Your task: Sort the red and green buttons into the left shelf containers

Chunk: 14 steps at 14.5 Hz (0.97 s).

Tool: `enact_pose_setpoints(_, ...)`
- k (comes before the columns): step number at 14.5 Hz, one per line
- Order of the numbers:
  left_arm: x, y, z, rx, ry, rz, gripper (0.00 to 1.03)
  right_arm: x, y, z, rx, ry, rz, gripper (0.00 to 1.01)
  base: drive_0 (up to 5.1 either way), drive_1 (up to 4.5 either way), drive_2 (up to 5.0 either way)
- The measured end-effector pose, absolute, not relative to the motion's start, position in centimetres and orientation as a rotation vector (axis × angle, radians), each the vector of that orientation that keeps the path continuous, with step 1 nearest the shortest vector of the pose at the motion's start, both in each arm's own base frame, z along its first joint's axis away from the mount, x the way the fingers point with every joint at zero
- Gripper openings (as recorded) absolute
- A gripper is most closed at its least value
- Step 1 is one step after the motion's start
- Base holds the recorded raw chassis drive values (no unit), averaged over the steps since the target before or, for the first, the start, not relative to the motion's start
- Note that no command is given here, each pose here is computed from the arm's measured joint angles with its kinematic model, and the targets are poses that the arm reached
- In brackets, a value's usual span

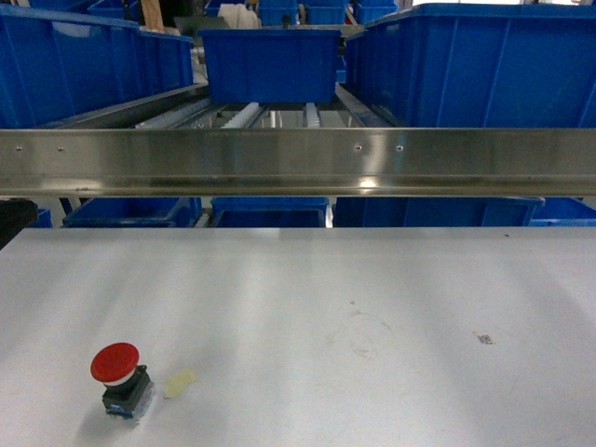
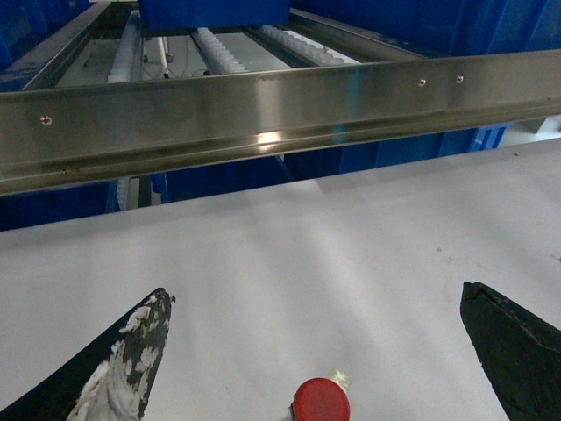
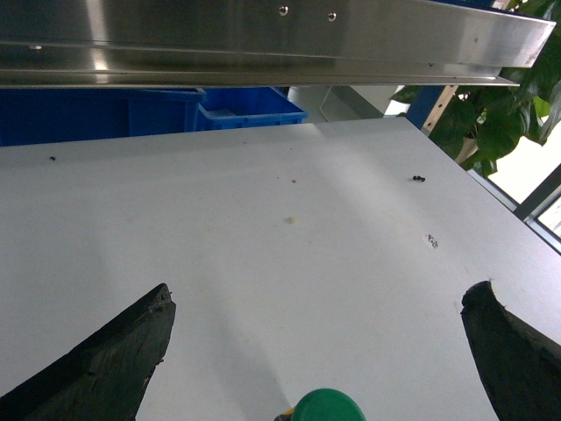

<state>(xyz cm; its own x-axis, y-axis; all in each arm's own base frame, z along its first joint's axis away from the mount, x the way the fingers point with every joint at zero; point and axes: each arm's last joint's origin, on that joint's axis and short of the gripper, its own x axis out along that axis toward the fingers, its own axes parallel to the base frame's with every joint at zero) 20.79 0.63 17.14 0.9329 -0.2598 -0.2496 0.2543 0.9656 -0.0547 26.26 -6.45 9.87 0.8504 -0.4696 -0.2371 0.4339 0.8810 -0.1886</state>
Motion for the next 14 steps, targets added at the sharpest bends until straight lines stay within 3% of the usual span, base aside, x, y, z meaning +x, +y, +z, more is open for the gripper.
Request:
enact_pose_setpoints(6, 20.8, 0.6, 17.1, -0.022, 0.259, -0.263, 0.98, 29.1, -9.4, 6.8, -0.103, 0.322, -0.607, 0.98, 0.0, 0.00, 0.0)
enact_pose_setpoints(14, 20.8, 0.6, 17.1, -0.022, 0.259, -0.263, 0.98, 29.0, -10.3, 3.8, -0.081, 0.398, -0.633, 0.98, 0.0, 0.00, 0.0)
